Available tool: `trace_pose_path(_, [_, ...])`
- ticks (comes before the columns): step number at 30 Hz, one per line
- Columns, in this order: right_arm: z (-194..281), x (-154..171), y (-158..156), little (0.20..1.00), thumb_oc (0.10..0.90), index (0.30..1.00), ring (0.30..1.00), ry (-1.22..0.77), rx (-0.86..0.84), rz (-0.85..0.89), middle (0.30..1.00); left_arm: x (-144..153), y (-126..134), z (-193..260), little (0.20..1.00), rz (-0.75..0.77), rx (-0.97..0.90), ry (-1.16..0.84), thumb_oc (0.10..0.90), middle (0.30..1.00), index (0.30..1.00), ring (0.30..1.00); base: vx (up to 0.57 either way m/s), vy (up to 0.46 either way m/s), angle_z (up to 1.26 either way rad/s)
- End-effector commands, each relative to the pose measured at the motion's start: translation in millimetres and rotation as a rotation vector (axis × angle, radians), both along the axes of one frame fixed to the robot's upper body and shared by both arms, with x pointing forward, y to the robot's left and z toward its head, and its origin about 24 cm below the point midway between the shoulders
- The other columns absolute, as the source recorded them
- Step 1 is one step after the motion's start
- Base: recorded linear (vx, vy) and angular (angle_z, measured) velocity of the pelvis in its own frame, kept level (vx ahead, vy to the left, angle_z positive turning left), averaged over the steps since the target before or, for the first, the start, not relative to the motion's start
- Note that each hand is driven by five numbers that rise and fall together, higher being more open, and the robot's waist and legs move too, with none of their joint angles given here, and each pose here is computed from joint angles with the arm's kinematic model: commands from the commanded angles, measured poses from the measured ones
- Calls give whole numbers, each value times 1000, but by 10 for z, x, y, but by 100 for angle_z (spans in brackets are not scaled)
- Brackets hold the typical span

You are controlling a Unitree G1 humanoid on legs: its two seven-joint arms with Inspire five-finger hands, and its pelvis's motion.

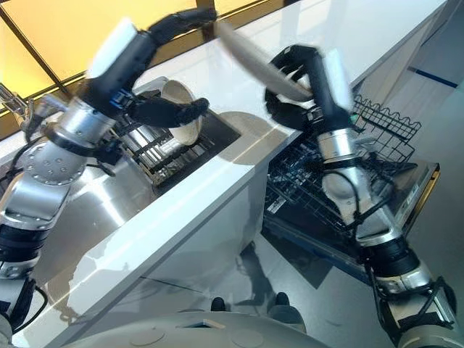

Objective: Pick up plates and place into dishwasher.

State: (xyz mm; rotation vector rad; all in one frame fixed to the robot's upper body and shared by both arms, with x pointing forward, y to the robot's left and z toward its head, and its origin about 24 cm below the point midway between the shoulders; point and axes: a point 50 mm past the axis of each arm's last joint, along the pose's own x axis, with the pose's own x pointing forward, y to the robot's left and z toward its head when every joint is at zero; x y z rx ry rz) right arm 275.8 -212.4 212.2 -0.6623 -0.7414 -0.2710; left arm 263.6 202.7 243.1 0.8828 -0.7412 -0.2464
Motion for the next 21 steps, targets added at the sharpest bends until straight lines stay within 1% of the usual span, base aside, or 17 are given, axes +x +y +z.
trace_pose_path(1, [431,-173,-366,200,100,300,300,-270,39,-121,300,-54,327,271,900,90,-88,-127,800,900,900,900,43,-41,-1])
trace_pose_path(3, [395,-215,-598,200,100,300,300,-262,55,-226,300,-82,471,263,900,159,-95,-138,800,900,900,900,65,-48,0])
trace_pose_path(4, [382,-232,-670,200,100,300,300,-254,61,-251,300,-94,508,257,900,173,-98,-141,800,900,900,900,86,-64,0])
trace_pose_path(5, [347,-263,-834,200,100,300,300,-238,74,-330,300,-111,609,256,900,210,-117,-144,800,900,900,900,75,-58,1])
trace_pose_path(10, [281,-320,-1281,200,100,300,300,-173,139,-504,300,-94,844,243,900,302,-157,-125,800,900,900,900,33,-76,9])
trace_pose_path(12, [212,-343,-1468,200,100,300,300,-97,150,-578,300,-83,932,225,900,342,-163,-113,800,900,900,900,30,-98,5])
trace_pose_path(15, [56,-362,-1659,200,100,300,300,26,176,-625,300,-71,1009,184,900,382,-176,-107,800,900,900,900,29,-87,2])
trace_pose_path(16, [51,-363,-1669,200,100,300,300,32,175,-626,300,-68,1014,180,900,384,-177,-105,800,900,900,900,42,-96,2])
trace_pose_path(17, [-65,-380,-1765,200,100,300,300,123,164,-654,300,-75,1066,170,900,411,-177,-109,800,900,900,900,40,-95,2])
trace_pose_path(21, [-304,-403,-1912,200,100,300,300,318,113,-696,300,-97,1150,175,900,448,-171,-109,800,900,900,900,42,-96,3])
